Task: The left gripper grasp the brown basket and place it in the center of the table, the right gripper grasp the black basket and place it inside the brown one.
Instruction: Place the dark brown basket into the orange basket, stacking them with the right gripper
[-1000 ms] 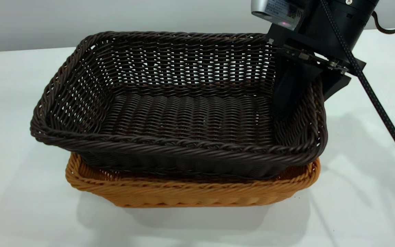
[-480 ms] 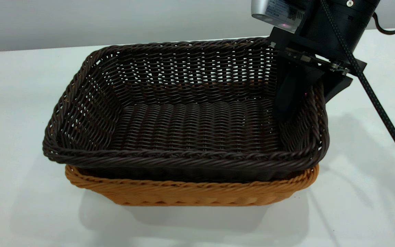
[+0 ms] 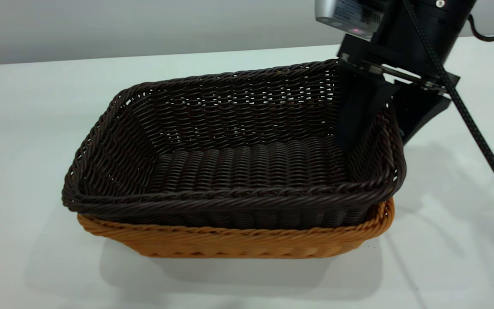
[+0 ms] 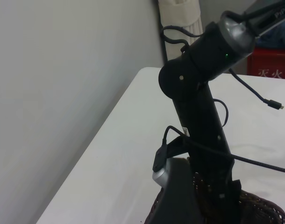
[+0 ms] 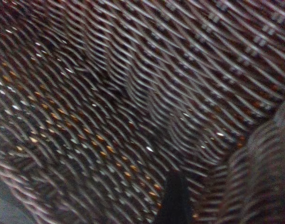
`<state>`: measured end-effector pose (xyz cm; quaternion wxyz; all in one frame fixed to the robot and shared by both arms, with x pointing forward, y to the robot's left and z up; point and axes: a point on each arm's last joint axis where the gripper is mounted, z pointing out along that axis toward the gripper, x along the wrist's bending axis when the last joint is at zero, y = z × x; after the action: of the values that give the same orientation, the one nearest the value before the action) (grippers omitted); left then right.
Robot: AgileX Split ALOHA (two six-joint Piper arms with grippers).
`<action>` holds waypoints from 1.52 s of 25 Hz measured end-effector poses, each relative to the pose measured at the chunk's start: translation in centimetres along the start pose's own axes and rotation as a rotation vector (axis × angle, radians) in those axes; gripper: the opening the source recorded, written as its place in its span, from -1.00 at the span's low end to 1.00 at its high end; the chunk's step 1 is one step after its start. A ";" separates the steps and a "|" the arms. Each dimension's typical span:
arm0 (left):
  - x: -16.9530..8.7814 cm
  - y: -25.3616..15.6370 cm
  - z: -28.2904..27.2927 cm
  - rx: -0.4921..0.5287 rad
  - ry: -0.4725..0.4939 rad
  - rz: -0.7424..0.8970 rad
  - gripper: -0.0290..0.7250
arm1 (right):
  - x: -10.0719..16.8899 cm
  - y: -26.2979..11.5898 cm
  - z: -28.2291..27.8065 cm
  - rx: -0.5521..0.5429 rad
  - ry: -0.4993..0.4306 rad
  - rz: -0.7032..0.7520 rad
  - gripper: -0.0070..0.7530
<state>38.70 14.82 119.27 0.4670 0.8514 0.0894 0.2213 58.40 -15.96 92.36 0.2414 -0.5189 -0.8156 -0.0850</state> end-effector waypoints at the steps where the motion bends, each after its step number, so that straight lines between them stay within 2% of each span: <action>1: 0.0 0.0 0.0 0.000 0.000 0.000 0.47 | 0.0 0.0 0.0 0.001 -0.002 -0.001 0.47; 16: 0.0 0.0 0.0 0.003 -0.003 -0.001 0.47 | 0.2 0.1 0.0 -0.009 0.015 0.014 0.48; 26: 0.0 -0.1 0.0 0.006 -0.005 0.000 0.47 | 0.2 -0.4 -1.0 -0.012 -0.045 0.005 0.48; 38: 0.0 0.0 0.0 0.004 -0.004 0.000 0.47 | 1.3 -0.9 -2.9 -0.066 -0.057 0.002 0.48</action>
<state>38.67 14.83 119.23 0.4654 0.8528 0.0891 0.2194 58.03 -16.42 95.58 0.2010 -0.5295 -0.8185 -0.0970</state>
